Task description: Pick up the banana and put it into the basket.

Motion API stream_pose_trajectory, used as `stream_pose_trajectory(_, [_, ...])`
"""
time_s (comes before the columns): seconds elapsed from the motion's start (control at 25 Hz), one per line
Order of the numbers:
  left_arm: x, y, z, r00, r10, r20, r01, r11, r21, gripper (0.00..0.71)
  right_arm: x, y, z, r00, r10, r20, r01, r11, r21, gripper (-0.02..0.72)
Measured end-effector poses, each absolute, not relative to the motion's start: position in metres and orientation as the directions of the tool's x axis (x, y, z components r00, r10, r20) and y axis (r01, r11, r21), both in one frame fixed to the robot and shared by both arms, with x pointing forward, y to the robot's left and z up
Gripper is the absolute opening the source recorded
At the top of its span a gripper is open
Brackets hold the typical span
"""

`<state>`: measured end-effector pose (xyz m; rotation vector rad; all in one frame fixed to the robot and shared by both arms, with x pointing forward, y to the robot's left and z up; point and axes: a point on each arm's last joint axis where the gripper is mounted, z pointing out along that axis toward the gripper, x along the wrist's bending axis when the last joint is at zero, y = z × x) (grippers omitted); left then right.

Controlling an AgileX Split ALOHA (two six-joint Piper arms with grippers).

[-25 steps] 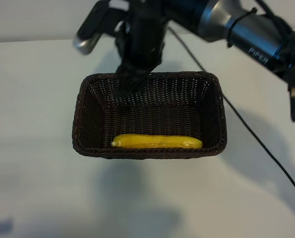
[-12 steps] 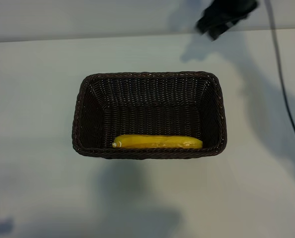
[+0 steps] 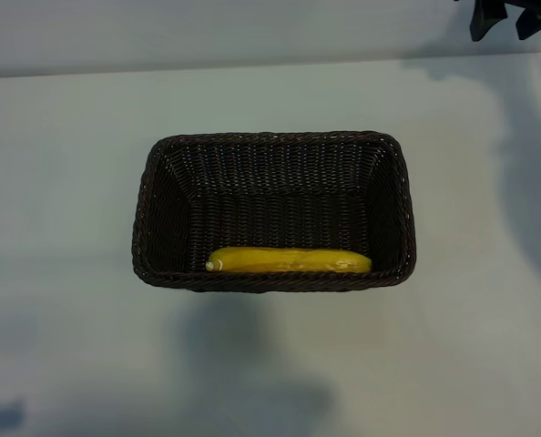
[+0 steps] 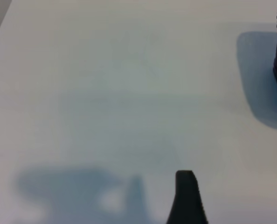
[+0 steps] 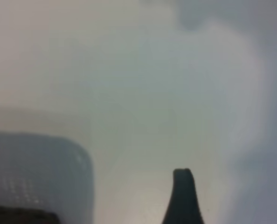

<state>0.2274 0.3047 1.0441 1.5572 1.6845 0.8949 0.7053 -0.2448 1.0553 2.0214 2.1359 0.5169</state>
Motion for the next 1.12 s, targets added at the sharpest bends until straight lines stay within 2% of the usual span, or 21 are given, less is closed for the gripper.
stream_pose_trajectory(0.36, [0.227, 0.305, 1.044, -0.066, 0.998, -0.020, 0.541, 0.053, 0.839, 0.548, 0.707, -0.261, 1.055, 0.006, 0.995, 0.100, 0.937, -0.041, 0.348, 0.547])
stream_pose_trajectory(0.6, [0.227, 0.305, 1.044, -0.066, 0.998, -0.020, 0.541, 0.053, 0.839, 0.548, 0.700, -0.263, 1.058, -0.012, 0.996, 0.091, 0.939, -0.020, 0.345, 0.547])
stream_pose_trajectory(0.92, [0.227, 0.305, 1.044, -0.066, 0.998, -0.020, 0.541, 0.053, 0.839, 0.548, 0.643, -0.275, 1.049, -0.036, 0.999, 0.039, 0.976, 0.027, 0.215, 0.547])
stream_pose_trajectory(1.12, [0.227, 0.305, 1.044, -0.066, 0.998, -0.020, 0.541, 0.053, 0.839, 0.548, 0.593, -0.285, 1.049, -0.042, 0.999, -0.031, 0.988, 0.046, 0.150, 0.547])
